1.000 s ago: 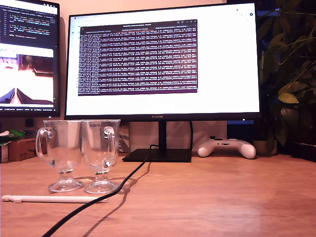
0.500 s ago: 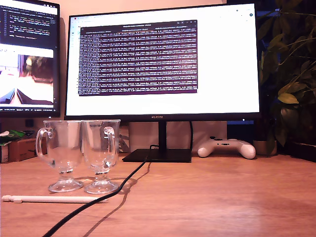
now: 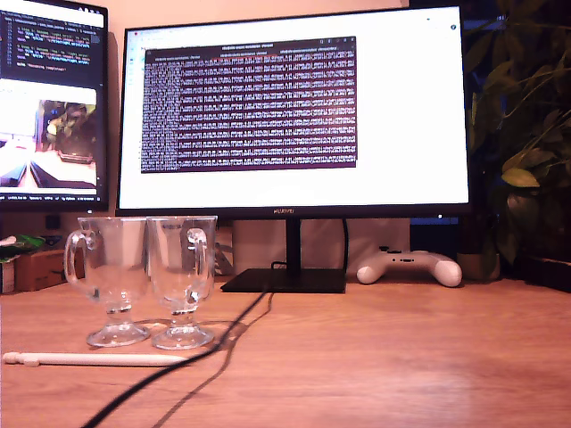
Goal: Pick the small glass cups in front of you with each of your hands, and place them behind the white pen
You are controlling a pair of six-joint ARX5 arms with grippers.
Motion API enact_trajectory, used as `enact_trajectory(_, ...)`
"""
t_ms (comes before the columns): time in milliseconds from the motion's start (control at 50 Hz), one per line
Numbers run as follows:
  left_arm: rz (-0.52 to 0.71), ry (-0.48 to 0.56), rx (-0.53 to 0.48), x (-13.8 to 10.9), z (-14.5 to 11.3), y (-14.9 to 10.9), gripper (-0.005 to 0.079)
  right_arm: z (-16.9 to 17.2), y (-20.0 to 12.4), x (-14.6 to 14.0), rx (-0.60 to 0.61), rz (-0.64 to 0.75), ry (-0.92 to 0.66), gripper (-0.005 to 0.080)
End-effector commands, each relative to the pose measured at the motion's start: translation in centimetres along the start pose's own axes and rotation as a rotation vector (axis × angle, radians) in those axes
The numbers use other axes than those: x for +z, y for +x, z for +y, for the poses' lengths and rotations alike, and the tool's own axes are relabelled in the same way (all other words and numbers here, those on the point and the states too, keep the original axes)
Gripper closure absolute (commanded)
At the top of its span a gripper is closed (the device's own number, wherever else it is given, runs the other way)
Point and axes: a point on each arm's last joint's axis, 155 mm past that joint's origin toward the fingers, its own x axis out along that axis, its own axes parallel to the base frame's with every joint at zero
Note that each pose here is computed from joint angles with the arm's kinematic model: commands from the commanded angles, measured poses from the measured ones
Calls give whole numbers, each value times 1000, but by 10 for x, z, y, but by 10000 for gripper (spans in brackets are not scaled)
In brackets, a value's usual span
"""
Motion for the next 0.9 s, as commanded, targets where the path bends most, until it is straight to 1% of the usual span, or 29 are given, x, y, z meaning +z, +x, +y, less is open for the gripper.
enact_trajectory(0, 27, -22, -1, -12, 1, 2, 762, -1, 1, -10, -5, 23, 14, 762)
enact_trajectory(100, 65, -33, -7, -22, -1, 1, 762, -1, 1, -8, -4, 19, 13, 762)
enact_trajectory(280, 64, -32, 5, -22, 1, 1, 762, -1, 1, -9, -4, 19, 13, 762)
enact_trajectory(460, 66, -30, 83, -22, 16, 1, 762, -1, 1, -8, -4, 19, 13, 762)
enact_trajectory(880, 66, -30, 83, -22, 16, 1, 762, -1, 1, -9, -4, 19, 13, 762)
